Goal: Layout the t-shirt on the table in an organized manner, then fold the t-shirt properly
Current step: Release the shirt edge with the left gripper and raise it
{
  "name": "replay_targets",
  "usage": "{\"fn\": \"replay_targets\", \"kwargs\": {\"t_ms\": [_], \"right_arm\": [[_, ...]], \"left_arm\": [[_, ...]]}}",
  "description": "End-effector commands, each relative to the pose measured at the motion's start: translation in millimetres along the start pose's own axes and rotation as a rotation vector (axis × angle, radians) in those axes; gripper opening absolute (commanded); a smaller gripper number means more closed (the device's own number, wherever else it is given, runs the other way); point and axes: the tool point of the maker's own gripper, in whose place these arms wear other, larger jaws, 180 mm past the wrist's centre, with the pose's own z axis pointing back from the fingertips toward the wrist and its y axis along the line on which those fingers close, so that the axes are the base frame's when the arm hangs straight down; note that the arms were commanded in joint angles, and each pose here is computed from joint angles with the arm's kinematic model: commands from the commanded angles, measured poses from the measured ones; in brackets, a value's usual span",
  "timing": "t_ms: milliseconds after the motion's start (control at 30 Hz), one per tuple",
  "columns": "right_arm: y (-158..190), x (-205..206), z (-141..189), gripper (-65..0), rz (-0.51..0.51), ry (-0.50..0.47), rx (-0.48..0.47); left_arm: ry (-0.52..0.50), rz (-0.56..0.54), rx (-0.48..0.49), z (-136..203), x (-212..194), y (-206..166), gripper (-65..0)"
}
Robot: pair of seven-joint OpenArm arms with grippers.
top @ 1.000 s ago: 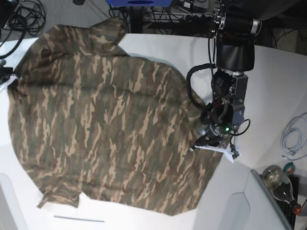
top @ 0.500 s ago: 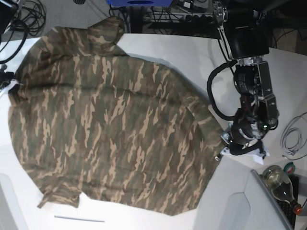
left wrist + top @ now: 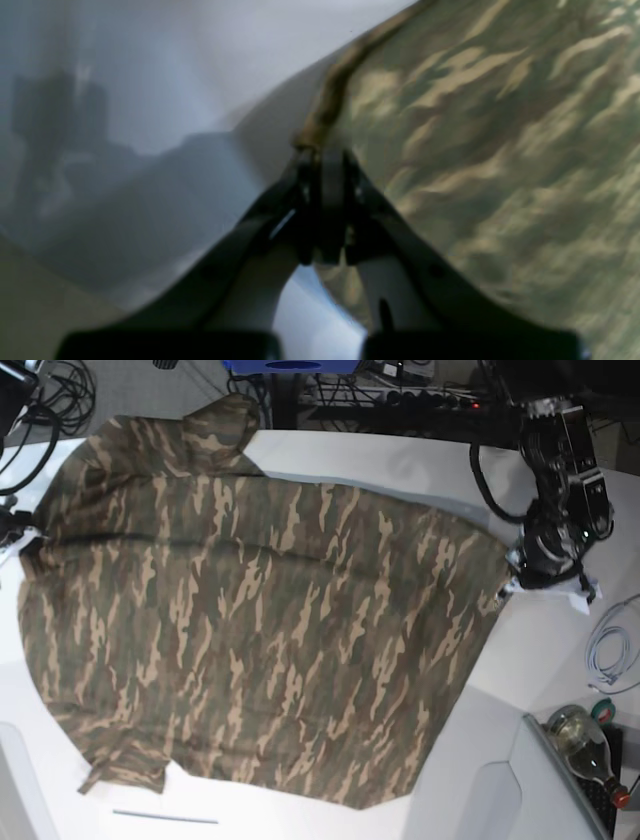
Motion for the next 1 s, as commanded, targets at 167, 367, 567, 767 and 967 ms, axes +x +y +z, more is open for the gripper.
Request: {"fn": "replay_targets", "kwargs": {"t_ms": [167,367,567,767,967], "right_arm": [[13.9,5.1,-3.6,-65.0,0.084,0.010,0.023],[20.9,2.5,-6.5,-65.0,0.071,0.007,0.037],[5.0,6.3,-0.8,-65.0,-0.017,-0.023,-0.027],[-8.9,16.6,10.6,-65.0,-0.125,-0.081,-0.104],[-24.5,11.2,10.5,-65.0,-0.273,-0.081,-0.200]], "left_arm": [[0.025,-0.019,0.098,-11.1,-26.7,42.7,-65.0],[0.011,0.013,0.157,-7.6,-31.2,73.1,-65.0],[-0.014,0.053,0.199,-3.0,-21.7,94.7,-65.0],[-0.003,0.060,0.186,-4.5,-27.9,88.8,-65.0],[0.011,0.066,0.191,-7.4,-32.9,89.8,-65.0]]}}
